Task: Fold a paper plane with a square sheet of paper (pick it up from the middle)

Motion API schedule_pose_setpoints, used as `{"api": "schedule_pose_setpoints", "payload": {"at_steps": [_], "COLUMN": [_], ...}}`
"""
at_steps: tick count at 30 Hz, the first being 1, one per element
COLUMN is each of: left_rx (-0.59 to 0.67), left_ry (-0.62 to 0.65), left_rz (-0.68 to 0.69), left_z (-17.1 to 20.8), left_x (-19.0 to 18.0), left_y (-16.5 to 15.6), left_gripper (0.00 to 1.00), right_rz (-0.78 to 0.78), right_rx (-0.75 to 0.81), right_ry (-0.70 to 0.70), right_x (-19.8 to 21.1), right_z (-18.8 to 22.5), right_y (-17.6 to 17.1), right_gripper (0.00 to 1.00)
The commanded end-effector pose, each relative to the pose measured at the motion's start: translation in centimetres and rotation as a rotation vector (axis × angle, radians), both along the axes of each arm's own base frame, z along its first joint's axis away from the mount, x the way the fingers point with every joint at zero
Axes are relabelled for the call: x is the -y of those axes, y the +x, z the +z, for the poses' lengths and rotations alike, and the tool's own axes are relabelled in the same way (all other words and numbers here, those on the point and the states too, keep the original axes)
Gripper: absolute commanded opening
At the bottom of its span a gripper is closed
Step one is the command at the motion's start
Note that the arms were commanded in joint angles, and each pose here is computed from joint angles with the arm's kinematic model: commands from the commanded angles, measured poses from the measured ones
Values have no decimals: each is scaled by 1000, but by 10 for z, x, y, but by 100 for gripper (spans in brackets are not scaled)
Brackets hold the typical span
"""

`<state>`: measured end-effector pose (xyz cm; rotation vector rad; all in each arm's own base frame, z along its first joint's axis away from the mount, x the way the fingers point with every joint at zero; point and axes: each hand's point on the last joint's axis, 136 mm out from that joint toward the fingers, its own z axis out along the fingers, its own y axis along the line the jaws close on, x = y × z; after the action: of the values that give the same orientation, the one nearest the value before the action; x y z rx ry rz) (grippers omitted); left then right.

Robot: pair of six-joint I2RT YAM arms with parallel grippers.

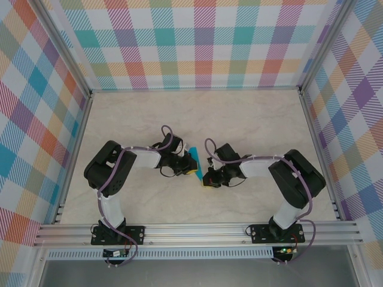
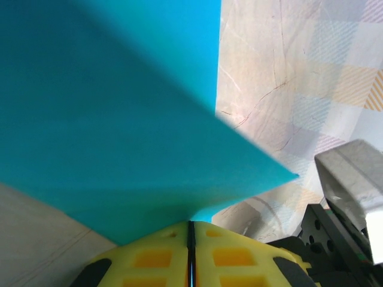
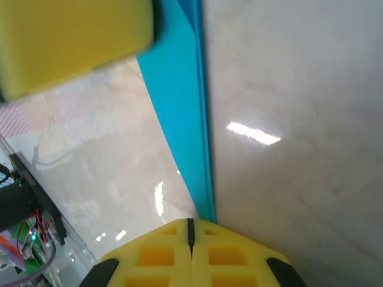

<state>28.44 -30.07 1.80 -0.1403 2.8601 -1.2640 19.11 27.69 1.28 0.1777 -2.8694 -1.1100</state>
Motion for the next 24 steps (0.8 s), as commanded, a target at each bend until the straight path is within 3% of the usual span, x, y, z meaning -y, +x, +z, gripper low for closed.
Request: {"api": "schedule_pose_setpoints", "payload": {"at_steps": [1, 7, 13, 18, 24], "left_rx": [-99, -79, -61, -40, 10], "left_ry": [202, 161, 127, 97, 62], "left_rz": [36, 26, 18, 14, -6], "left_z": [-49, -40, -31, -22, -6], "left_x": [-33, -25, -20, -15, -6], "left_y": [-19, -15, -12, -8, 3], "left_gripper": [9, 9, 10, 10, 11], "right_rz": [36, 38, -1, -13, 1], "right_rx": [-140, 55, 114, 99, 37], "right_ry": [-125, -31, -1, -36, -113], "right_x": [31, 2, -24, -26, -9], "right_z": [-14, 32, 30, 13, -15], "right_y": [-43, 4, 43, 50, 31], "right_gripper": [0, 0, 0, 0, 0]}}
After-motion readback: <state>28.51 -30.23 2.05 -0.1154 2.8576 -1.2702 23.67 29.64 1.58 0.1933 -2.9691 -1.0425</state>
